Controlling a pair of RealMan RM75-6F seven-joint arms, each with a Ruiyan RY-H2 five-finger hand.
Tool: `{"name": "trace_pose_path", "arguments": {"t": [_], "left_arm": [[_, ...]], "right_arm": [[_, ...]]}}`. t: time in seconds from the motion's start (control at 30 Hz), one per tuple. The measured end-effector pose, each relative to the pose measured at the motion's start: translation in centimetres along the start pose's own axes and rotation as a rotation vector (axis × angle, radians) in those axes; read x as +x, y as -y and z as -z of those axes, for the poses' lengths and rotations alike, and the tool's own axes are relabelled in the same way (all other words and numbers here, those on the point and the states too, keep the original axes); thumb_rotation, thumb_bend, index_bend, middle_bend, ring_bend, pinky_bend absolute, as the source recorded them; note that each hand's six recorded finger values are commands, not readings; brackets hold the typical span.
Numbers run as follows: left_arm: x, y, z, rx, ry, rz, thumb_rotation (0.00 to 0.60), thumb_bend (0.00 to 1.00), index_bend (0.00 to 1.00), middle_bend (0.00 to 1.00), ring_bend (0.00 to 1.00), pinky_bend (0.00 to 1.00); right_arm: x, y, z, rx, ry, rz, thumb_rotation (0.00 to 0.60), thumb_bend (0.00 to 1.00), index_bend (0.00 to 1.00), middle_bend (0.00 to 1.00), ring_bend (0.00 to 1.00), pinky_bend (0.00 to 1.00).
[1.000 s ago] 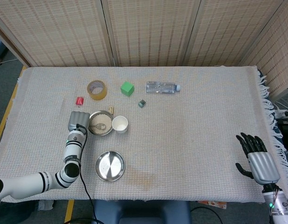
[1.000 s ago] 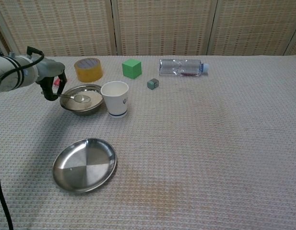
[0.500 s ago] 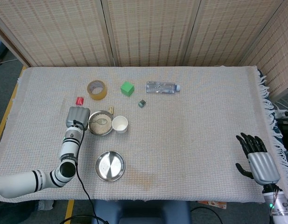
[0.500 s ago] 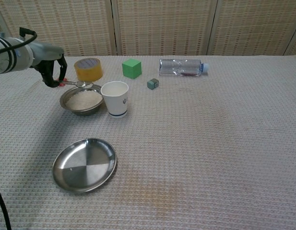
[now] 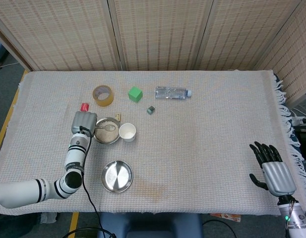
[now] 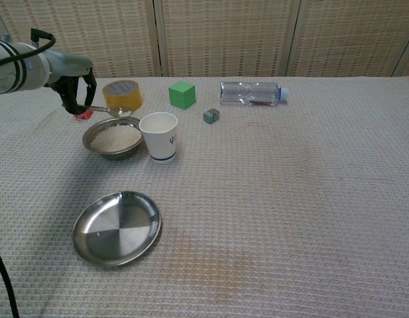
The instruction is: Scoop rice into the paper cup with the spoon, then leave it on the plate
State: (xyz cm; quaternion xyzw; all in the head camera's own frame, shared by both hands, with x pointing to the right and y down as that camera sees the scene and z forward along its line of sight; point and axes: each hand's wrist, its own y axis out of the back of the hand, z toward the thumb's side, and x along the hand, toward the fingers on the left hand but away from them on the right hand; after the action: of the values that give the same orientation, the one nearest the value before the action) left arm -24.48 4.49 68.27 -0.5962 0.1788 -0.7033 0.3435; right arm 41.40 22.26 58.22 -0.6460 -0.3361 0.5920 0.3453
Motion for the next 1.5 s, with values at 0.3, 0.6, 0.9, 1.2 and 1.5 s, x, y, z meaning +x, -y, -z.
{"name": "trace_pose_path", "arguments": {"t": [0.3, 0.6, 0.9, 1.2, 1.5], "left_arm": [[-0.7, -0.4, -3.1, 0.063, 0.025, -0.037, 0.600, 0.44, 0.64, 1.00, 1.00, 1.00], [-1.1, -1.0, -4.9, 0.178, -0.006, -0.157, 0.600, 0.43, 0.65, 1.00, 1.00, 1.00], [-2.0, -0.3, -6.8, 0.335, -0.003, -0.283, 0.600, 0.43, 0.65, 1.00, 1.00, 1.00], [-2.5, -0.3, -7.7, 0.425, -0.002, -0.412, 0.600, 0.43, 0.65, 1.00, 1.00, 1.00], [-3.4, 0.5, -8.7, 0.511, 0.011, -0.536, 0.600, 0.43, 0.63, 1.00, 1.00, 1.00]], "right_arm": [[0.0, -0.1, 0.1, -0.009, -0.003, -0.002, 0.600, 0.20, 0.00, 0.00, 0.00, 0.00], [0.3, -0.4, 0.0, -0.015, -0.013, -0.001, 0.600, 0.20, 0.00, 0.00, 0.00, 0.00], [0.7, -0.5, -0.4, -0.063, -0.032, -0.024, 0.600, 0.20, 0.00, 0.00, 0.00, 0.00], [1.1, -0.7, -0.9, -0.107, -0.062, -0.051, 0.600, 0.20, 0.00, 0.00, 0.00, 0.00], [1.6, -0.9, -1.2, -0.147, -0.096, -0.077, 0.600, 0.20, 0.00, 0.00, 0.00, 0.00]]}}
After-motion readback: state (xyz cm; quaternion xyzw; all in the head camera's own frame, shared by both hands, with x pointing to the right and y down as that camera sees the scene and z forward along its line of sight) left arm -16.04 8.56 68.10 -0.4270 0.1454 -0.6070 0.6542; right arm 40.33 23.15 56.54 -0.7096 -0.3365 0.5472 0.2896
